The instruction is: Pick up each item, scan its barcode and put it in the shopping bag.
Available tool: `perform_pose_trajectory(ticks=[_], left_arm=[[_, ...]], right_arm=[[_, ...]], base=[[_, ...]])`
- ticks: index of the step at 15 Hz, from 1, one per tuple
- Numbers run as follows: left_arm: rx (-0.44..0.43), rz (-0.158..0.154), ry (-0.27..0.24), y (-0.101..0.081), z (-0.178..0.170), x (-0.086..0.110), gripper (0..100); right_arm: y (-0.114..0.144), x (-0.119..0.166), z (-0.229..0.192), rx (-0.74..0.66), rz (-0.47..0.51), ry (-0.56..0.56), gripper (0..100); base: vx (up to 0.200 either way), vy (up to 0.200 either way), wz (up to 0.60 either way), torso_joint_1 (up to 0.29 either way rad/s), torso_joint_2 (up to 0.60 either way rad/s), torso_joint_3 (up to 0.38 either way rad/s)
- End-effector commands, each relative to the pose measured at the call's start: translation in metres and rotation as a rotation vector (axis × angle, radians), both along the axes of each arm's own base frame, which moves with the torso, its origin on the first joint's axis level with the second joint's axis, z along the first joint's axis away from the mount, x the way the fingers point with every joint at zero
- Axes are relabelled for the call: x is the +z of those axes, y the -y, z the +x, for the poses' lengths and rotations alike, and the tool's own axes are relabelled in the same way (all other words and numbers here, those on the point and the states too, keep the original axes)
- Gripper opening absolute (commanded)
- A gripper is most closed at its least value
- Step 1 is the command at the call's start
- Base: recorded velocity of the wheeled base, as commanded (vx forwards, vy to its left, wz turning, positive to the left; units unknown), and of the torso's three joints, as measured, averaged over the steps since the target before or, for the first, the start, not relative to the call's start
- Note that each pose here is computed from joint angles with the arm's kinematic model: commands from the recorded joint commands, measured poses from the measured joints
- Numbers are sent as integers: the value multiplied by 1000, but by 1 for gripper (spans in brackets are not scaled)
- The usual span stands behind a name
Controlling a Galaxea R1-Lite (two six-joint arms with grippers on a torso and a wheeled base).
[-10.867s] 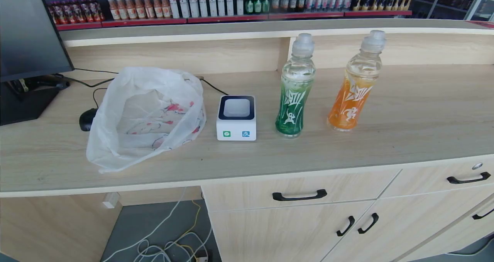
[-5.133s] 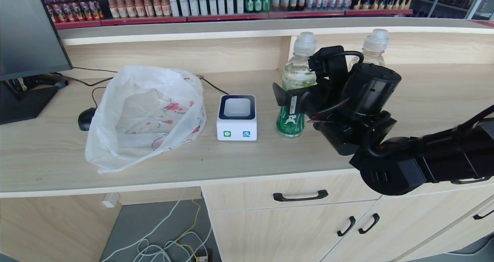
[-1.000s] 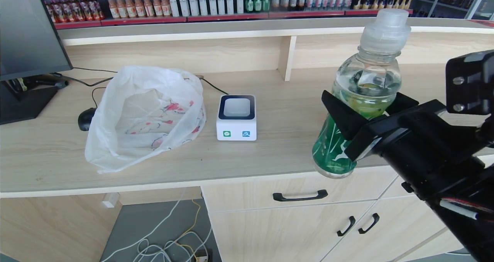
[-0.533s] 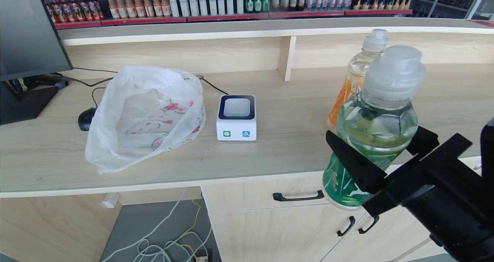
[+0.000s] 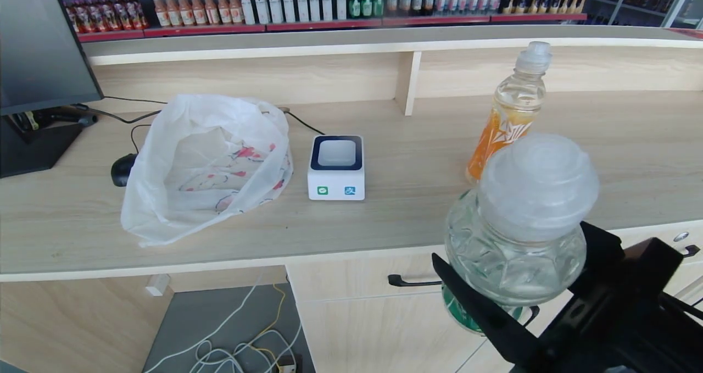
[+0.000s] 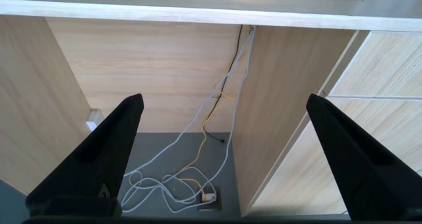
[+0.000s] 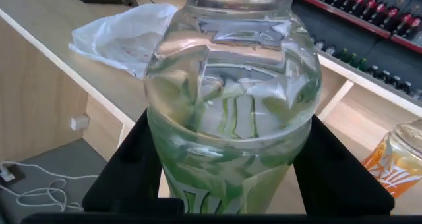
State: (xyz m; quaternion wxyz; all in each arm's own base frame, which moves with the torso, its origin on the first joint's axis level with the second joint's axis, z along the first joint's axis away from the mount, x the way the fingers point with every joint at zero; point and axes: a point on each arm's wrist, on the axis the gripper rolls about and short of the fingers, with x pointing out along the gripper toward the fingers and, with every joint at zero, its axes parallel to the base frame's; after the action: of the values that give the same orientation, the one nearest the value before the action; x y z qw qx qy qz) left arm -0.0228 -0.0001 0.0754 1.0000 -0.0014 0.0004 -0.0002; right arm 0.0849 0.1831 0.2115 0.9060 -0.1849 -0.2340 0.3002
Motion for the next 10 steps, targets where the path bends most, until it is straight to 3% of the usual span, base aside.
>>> perform_pose_trajectory(ticks=[1, 4, 10], left_arm=[[0, 0, -1, 0, 0, 0, 100], [0, 0, 1, 0, 0, 0, 100], [0, 0, -1, 0, 0, 0, 100]], right_arm=[[-15, -7, -8, 55, -47, 2, 0], [-32, -10, -17, 95, -118, 54, 0], [-35, -14, -17, 102, -141, 56, 0]], base=[[0, 0, 0, 0, 0, 0], [0, 0, 0, 0, 0, 0], [0, 0, 0, 0, 0, 0]])
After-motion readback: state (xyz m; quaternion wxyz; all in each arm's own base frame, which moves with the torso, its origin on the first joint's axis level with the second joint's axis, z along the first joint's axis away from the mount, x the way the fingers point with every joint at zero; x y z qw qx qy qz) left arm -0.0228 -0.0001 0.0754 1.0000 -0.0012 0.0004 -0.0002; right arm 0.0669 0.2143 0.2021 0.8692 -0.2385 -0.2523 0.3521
